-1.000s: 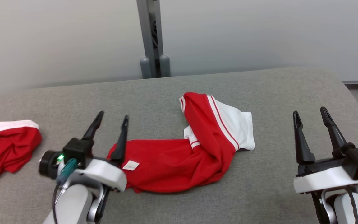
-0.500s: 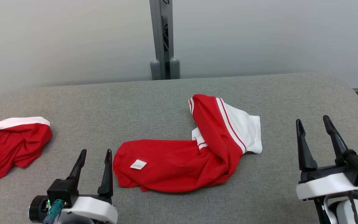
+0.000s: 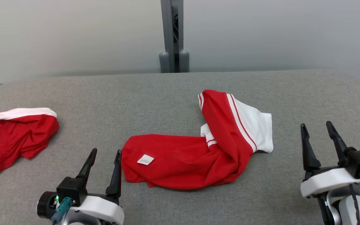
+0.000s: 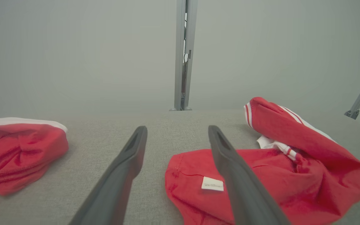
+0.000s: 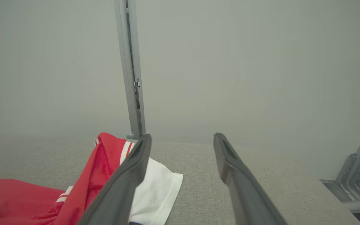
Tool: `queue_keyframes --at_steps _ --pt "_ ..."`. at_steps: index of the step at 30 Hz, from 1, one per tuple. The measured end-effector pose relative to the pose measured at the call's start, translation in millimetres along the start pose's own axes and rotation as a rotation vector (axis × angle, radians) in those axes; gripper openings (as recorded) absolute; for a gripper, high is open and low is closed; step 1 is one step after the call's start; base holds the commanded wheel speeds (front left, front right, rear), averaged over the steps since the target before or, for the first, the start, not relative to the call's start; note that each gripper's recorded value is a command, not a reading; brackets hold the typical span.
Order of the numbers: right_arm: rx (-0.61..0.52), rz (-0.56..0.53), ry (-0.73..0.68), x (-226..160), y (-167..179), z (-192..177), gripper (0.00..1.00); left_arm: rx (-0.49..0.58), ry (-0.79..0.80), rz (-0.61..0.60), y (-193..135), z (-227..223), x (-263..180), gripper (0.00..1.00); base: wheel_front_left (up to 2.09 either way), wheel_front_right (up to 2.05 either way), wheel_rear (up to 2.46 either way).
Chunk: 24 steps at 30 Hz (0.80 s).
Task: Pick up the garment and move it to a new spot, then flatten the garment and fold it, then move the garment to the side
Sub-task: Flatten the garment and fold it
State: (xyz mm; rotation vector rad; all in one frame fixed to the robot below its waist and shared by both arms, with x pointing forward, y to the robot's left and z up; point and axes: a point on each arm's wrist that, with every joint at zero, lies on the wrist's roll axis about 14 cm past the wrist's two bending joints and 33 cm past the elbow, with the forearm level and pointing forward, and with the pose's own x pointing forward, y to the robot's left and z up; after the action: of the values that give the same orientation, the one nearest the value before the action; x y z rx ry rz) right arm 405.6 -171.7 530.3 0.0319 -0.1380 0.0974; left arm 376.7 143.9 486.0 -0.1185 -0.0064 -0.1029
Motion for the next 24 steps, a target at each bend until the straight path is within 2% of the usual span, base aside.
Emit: queue_keyframes --at_steps 7,11,17,24 --pt "0.116 -0.026 0.147 38.9 -8.8 -49.5 1.00 -0.005 0.040 0.010 4.7 -13.4 8.0 1.00 0.00 0.00 0.00" --pt "0.111 -0.034 0.249 60.2 -19.9 -80.7 1.00 -0.002 0.064 0.031 13.2 -21.4 11.6 1.00 0.00 0.00 0.00" --pt "0.102 -0.017 0.379 87.5 -18.5 -120.3 1.00 -0.001 0.091 0.071 28.3 -30.7 15.1 1.00 0.00 0.00 0.00" --pt "0.080 0.031 0.501 106.8 -3.0 -157.5 1.00 -0.005 0.127 0.111 41.0 -42.3 13.0 1.00 0.00 0.00 0.00"
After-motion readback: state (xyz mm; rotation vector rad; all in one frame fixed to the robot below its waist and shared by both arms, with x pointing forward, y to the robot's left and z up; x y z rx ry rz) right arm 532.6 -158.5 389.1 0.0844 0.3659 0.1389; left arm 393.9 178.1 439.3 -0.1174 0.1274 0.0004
